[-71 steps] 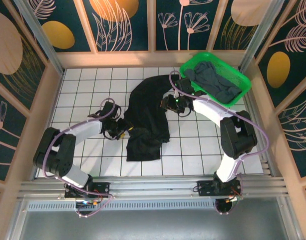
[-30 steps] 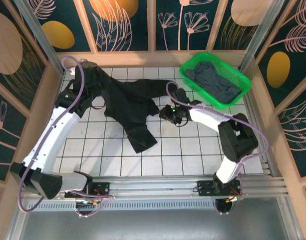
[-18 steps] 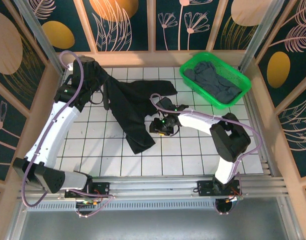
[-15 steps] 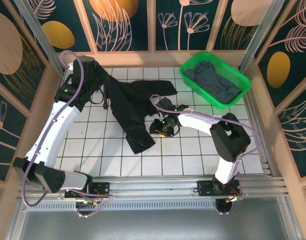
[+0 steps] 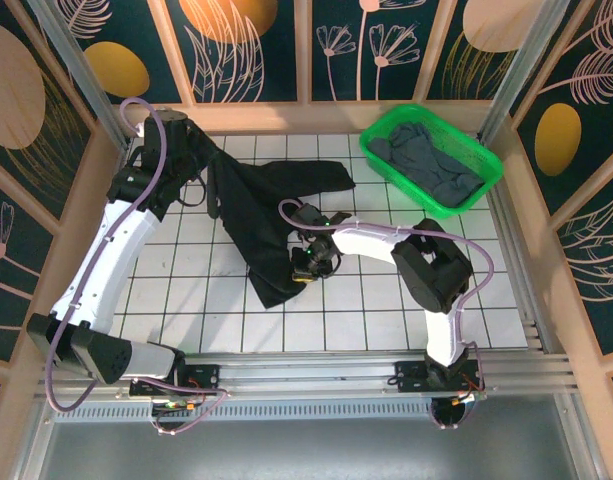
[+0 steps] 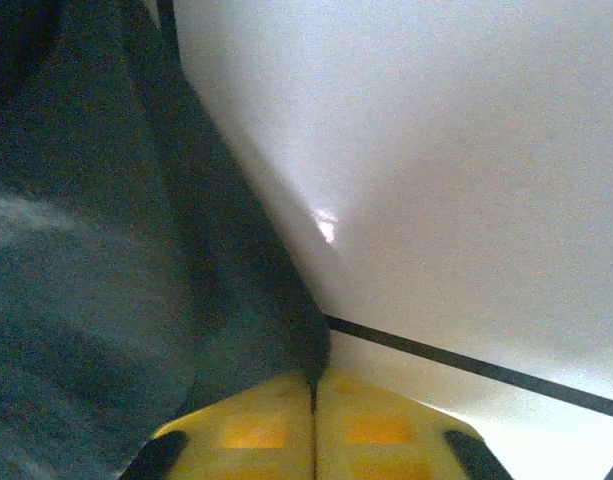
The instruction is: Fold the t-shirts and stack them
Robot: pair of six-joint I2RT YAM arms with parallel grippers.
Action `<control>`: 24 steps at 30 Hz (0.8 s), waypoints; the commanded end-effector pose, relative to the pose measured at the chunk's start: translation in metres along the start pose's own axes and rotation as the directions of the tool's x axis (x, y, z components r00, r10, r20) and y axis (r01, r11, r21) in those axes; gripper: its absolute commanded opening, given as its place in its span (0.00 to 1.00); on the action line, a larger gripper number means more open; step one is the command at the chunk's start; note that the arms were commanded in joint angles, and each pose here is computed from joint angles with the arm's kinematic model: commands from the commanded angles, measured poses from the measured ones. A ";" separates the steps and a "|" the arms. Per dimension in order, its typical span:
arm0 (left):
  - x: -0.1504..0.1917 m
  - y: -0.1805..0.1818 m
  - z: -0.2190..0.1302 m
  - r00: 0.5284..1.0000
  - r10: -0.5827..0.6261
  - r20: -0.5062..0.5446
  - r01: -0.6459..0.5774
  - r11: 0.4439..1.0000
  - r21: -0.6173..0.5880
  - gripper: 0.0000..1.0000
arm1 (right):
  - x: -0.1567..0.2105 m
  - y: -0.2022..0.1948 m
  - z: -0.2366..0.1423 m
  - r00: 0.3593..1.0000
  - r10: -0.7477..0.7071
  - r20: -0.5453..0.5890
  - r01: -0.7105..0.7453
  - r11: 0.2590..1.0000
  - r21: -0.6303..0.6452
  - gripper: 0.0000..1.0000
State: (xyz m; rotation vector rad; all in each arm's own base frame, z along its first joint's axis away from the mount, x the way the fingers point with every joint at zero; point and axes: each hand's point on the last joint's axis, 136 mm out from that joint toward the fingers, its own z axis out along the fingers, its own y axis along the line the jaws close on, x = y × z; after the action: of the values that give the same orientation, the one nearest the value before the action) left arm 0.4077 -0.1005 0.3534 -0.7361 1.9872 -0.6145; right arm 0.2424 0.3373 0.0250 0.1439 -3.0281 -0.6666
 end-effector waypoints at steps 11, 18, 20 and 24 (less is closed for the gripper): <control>-0.002 -0.025 0.017 0.999 -0.021 -0.040 0.024 0.995 0.093 0.00 | -0.071 -0.081 -0.144 0.918 0.109 0.382 -0.192 0.964 0.185 0.00; -0.001 -0.001 0.019 1.000 -0.018 -0.013 0.018 1.000 -0.007 0.00 | -0.077 -0.053 -0.193 0.906 -0.027 0.423 -0.109 0.950 0.293 0.00; -0.002 0.014 0.013 1.000 -0.004 0.009 0.004 0.998 -0.061 0.00 | -0.062 -0.036 -0.170 0.933 -0.046 0.358 -0.061 0.958 0.281 0.00; 0.012 0.051 0.006 1.000 0.021 -0.009 -0.022 0.983 -0.184 0.00 | -0.023 -0.015 -0.093 0.989 -0.066 0.134 0.037 0.978 0.207 0.00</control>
State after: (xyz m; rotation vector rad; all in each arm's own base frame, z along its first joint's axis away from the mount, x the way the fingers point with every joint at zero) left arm 0.4145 -0.0973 0.3226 -0.7785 2.0529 -0.5539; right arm 0.3124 0.2745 0.1583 0.0849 -3.4504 -0.4550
